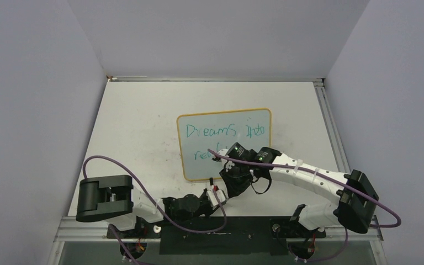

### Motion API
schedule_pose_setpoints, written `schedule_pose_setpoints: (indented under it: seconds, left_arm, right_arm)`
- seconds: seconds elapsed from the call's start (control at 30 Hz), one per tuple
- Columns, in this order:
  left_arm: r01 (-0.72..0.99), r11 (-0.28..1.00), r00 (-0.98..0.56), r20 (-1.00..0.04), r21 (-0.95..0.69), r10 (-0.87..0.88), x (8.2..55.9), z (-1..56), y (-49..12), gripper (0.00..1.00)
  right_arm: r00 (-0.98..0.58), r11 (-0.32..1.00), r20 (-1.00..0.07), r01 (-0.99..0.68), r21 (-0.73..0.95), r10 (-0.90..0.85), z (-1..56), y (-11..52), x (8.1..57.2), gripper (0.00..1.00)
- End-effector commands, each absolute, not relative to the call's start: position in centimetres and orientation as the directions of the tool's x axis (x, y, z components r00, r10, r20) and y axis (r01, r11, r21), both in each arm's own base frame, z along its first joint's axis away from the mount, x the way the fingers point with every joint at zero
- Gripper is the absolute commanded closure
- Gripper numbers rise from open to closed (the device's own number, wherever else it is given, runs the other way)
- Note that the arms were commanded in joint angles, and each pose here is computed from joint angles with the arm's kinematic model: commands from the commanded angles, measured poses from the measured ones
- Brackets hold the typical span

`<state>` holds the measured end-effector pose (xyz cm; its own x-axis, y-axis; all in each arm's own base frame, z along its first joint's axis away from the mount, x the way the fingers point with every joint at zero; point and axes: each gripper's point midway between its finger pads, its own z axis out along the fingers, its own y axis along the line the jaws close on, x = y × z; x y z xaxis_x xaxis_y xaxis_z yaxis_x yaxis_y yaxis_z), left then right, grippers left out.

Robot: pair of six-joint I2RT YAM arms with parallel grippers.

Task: Write a sentence on the whiteboard
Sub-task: Close the whiteboard marker at the corner of the board.

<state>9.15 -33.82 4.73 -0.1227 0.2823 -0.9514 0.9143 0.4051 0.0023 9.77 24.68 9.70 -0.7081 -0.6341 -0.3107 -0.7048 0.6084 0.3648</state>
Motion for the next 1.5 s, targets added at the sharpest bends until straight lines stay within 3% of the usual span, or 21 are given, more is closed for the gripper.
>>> schedule_pose_setpoints:
  seconds: [0.0, 0.6, 1.1, 1.27, 1.37, 1.47]
  left_arm:
    - [0.891, 0.450, -0.049, -0.998, -0.062, -0.039, 11.0, 13.2, -37.6, 1.00]
    - [0.882, 0.450, -0.108, -0.989, -0.141, -0.099, 11.6, 11.2, -37.7, 1.00]
    - [0.883, 0.446, -0.123, -0.989, -0.145, -0.078, 11.4, 10.4, -37.3, 1.00]
    - [0.878, 0.456, -0.128, -0.989, -0.148, -0.073, 11.6, 10.8, -36.8, 1.00]
    - [0.870, 0.471, -0.151, -0.988, -0.143, -0.021, 11.8, 10.7, -36.1, 1.00]
    - [0.858, 0.498, -0.194, -0.978, -0.129, 0.080, 11.8, 9.9, -35.6, 1.00]
  right_arm:
    - [-0.710, 0.616, -0.304, -0.704, 0.354, -0.636, 10.4, 25.2, 9.4, 0.95]
    - [-0.724, 0.711, -0.236, -0.686, 0.156, -0.648, 8.2, 24.3, 10.3, 0.95]
    - [-0.745, 0.738, -0.145, -0.666, 0.109, -0.651, 3.8, 23.5, 9.3, 0.95]
    - [-0.751, 0.754, -0.224, -0.651, 0.087, -0.622, 6.0, 24.3, 10.8, 0.95]
    - [-0.756, 0.783, -0.323, -0.618, 0.067, -0.569, 9.1, 24.8, 12.8, 0.86]
    - [-0.756, 0.823, -0.434, -0.565, 0.054, -0.490, 12.4, 24.5, 15.5, 0.63]
